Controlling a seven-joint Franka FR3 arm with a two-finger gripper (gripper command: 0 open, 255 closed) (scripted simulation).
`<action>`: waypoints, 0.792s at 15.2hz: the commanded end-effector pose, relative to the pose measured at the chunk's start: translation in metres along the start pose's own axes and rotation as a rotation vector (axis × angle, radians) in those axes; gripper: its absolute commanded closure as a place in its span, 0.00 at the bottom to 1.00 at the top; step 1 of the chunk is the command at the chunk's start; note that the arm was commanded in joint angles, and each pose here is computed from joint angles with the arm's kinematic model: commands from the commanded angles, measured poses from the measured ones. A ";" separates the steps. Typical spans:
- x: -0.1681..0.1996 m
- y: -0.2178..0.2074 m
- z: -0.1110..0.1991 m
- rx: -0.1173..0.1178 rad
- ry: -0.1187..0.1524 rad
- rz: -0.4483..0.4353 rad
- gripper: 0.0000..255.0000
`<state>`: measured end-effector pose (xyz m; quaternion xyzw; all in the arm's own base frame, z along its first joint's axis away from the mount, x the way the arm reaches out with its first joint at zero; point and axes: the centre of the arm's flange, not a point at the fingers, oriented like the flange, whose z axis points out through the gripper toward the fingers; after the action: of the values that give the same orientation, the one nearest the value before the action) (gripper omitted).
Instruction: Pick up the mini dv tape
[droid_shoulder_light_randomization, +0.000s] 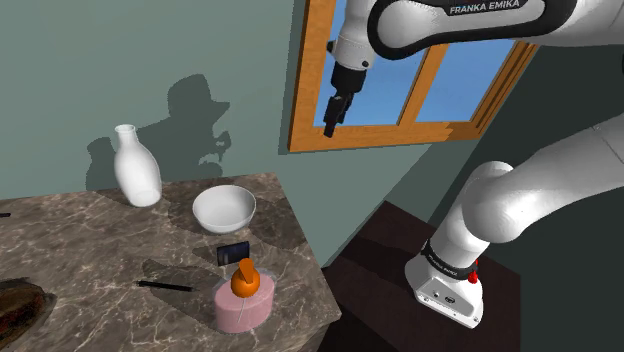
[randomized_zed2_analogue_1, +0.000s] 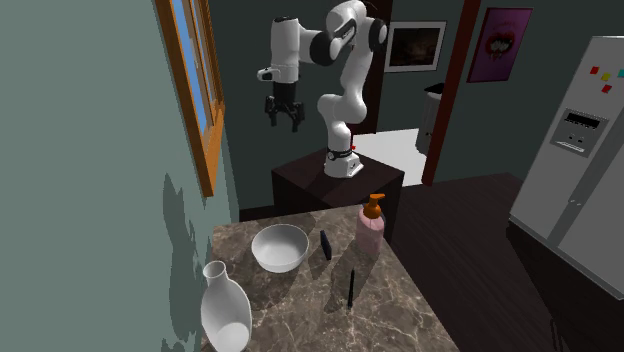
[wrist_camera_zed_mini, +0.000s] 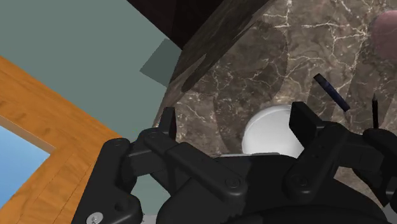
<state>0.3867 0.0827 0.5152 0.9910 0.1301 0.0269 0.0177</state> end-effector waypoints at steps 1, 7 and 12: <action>0.015 -0.014 0.018 0.009 -0.012 -0.033 0.00; 0.050 -0.057 0.075 0.032 -0.050 -0.129 0.00; 0.074 -0.097 0.123 0.052 -0.081 -0.209 0.00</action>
<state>0.4390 0.1854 0.4017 0.9744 0.2245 -0.0153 0.0017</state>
